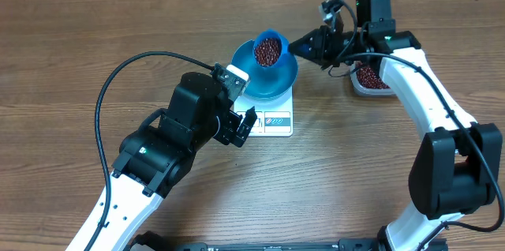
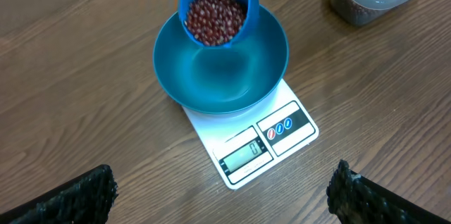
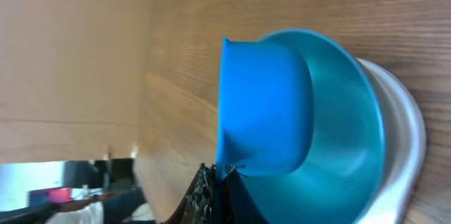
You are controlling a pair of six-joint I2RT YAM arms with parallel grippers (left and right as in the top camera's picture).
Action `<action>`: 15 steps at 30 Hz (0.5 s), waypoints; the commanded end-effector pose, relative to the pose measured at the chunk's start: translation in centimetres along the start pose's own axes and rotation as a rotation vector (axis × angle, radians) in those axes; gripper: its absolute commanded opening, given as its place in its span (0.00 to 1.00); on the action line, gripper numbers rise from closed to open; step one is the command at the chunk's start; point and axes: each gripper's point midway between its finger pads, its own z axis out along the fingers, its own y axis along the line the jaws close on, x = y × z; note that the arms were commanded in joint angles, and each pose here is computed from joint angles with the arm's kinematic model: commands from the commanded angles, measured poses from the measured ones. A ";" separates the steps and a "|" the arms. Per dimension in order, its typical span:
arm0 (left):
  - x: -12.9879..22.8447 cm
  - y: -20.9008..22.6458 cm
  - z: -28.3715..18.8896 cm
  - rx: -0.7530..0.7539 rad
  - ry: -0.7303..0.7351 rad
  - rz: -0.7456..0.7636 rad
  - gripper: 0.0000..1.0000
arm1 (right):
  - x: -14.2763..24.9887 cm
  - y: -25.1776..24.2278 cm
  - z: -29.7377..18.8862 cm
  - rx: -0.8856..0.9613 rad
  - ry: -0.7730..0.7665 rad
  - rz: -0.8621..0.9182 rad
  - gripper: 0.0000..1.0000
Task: Scoop item into bowl and weigh 150g on scale
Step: 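Carry the filled scoop left over the teal bowl with the right gripper, then tilt the blue scoop to pour beans into the teal bowl, right gripper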
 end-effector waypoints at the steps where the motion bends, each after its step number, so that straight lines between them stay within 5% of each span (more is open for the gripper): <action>1: 0.0 0.3 0.0 -0.010 -0.001 -0.019 1.00 | -0.2 2.3 -0.7 0.014 -0.034 -0.107 0.04; 15: 0.0 0.3 0.0 -0.010 -0.001 -0.019 1.00 | 0.8 3.5 -1.0 0.288 -0.069 -0.272 0.04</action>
